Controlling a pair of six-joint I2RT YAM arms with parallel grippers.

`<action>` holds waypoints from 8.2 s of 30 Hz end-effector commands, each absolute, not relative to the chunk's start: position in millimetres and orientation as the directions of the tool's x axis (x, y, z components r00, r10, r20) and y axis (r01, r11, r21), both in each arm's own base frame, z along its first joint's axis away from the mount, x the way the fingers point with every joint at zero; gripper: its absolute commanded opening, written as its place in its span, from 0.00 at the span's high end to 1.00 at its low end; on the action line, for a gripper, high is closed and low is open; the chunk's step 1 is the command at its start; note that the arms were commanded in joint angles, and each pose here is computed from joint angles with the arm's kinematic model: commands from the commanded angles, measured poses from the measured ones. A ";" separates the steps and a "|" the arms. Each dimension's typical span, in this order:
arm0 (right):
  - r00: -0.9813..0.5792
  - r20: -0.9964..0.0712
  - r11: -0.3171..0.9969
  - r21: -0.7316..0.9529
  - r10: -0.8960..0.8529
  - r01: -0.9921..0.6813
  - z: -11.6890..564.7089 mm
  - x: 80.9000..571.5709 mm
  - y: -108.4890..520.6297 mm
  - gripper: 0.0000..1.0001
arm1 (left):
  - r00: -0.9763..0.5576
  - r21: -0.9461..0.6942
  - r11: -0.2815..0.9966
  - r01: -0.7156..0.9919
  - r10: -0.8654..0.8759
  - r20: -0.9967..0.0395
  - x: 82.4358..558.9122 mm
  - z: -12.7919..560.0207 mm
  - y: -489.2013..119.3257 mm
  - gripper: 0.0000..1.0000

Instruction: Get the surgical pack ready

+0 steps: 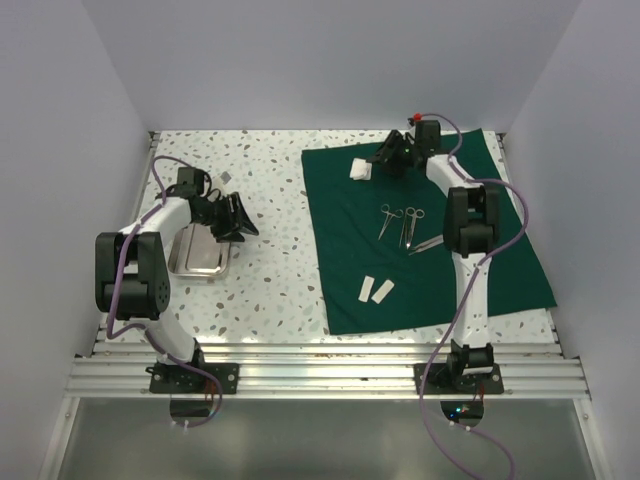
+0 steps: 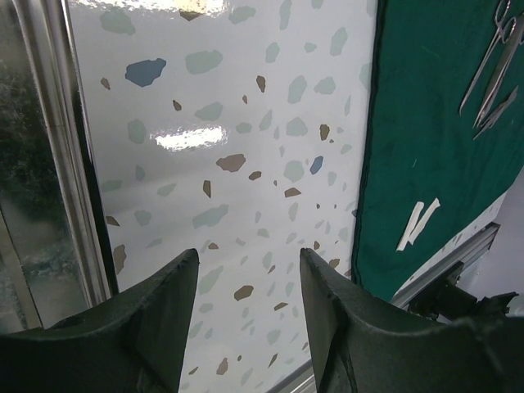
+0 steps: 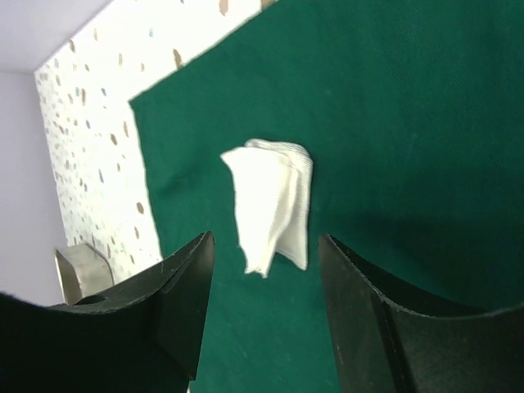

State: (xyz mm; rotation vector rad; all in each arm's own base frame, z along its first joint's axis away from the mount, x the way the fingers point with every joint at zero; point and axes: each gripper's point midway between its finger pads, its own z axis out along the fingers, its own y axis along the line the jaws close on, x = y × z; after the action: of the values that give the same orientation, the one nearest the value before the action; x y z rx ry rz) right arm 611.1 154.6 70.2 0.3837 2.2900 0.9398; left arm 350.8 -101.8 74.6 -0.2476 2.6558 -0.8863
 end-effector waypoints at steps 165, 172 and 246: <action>-0.968 -0.250 0.575 0.790 -0.014 -0.212 136.6 319.6 277.6 0.37 | -0.789 -0.641 0.723 -0.259 -0.541 -0.291 437.6 40.6 32.1 0.82; -0.972 -0.237 0.590 0.785 0.005 -0.188 133.2 321.9 276.7 0.37 | -0.778 -0.599 0.751 -0.276 -0.541 -0.320 432.0 55.1 38.7 0.54; -0.961 -0.057 0.719 0.676 0.270 0.162 23.5 244.5 191.9 0.61 | -0.903 -0.593 0.762 0.262 -0.024 -0.429 311.6 139.9 -195.2 0.41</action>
State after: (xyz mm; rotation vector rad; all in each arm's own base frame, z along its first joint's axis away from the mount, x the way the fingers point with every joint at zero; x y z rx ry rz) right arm 234.3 185.1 21.5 0.3979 2.8145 1.0384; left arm 305.5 -192.3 122.8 0.1642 2.6153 -0.9238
